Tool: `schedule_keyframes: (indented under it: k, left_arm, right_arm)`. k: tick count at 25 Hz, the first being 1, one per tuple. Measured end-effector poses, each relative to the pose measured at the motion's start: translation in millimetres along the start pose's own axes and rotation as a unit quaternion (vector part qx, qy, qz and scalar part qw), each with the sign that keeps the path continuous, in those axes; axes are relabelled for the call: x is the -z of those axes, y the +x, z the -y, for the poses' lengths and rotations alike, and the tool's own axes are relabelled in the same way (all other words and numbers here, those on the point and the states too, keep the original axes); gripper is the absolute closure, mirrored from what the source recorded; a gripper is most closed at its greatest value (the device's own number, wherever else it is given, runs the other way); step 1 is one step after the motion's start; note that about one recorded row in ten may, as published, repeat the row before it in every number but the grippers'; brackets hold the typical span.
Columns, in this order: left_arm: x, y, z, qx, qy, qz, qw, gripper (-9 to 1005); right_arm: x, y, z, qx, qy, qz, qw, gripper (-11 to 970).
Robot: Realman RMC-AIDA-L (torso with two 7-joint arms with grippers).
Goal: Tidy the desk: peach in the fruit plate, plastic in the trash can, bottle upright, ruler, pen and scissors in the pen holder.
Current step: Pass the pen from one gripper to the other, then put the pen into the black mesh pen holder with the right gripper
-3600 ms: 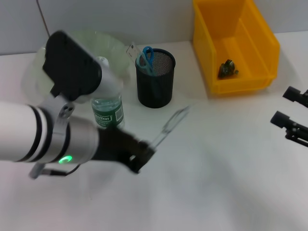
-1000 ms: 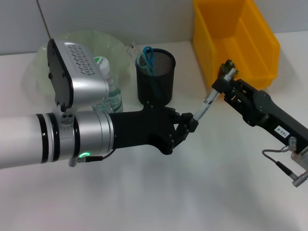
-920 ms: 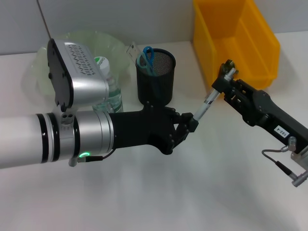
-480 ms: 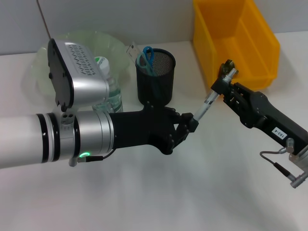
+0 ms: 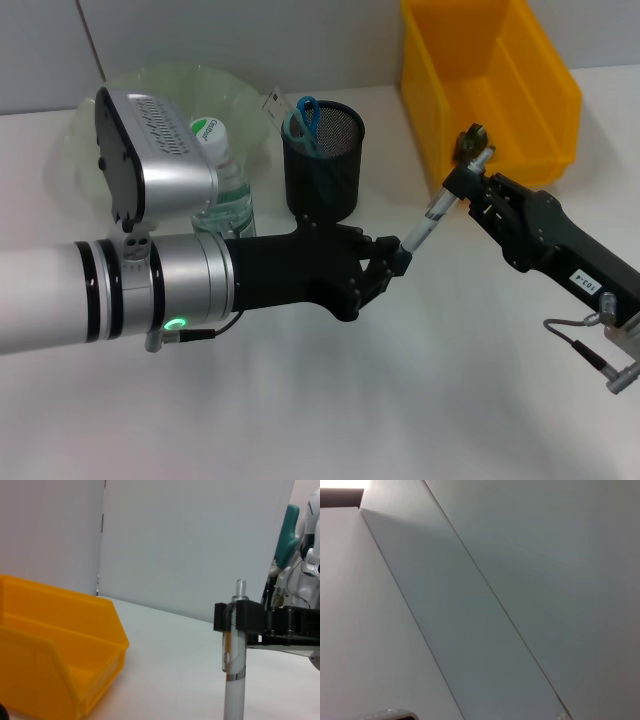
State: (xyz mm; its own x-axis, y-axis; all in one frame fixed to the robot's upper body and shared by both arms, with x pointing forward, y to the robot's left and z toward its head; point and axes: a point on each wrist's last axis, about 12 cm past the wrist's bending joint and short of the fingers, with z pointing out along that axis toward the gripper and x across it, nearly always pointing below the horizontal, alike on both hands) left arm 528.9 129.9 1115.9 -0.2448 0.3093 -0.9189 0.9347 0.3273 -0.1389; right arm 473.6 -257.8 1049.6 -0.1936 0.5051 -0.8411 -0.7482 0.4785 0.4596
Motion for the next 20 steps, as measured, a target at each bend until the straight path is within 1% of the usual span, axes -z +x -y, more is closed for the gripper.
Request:
schedule_keyframes:
  k: [4,9,14,20]
  left_arm:
    - [0.0,0.7,0.8,-0.005,0.004,0.005,1.000,839]
    - [0.1,0.3,2.1,-0.007,0.010,0.006,1.000,607]
    - [0.2,0.0,3.4,-0.011,0.016,0.007,1.000,400]
    - [0.9,-1.2,3.5,-0.010,0.017,0.011,1.000,383]
  right_arm:
    - [0.5,-0.7,0.0,0.000,0.001,0.004,1.000,821]
    - [1.1,-1.1,0.7,0.002,0.005,0.007,1.000,820]
    - [1.3,-1.0,0.6,0.001,0.006,0.008,1.000,822]
    - [2.2,-1.0,0.4,0.001,0.007,0.009,1.000,822]
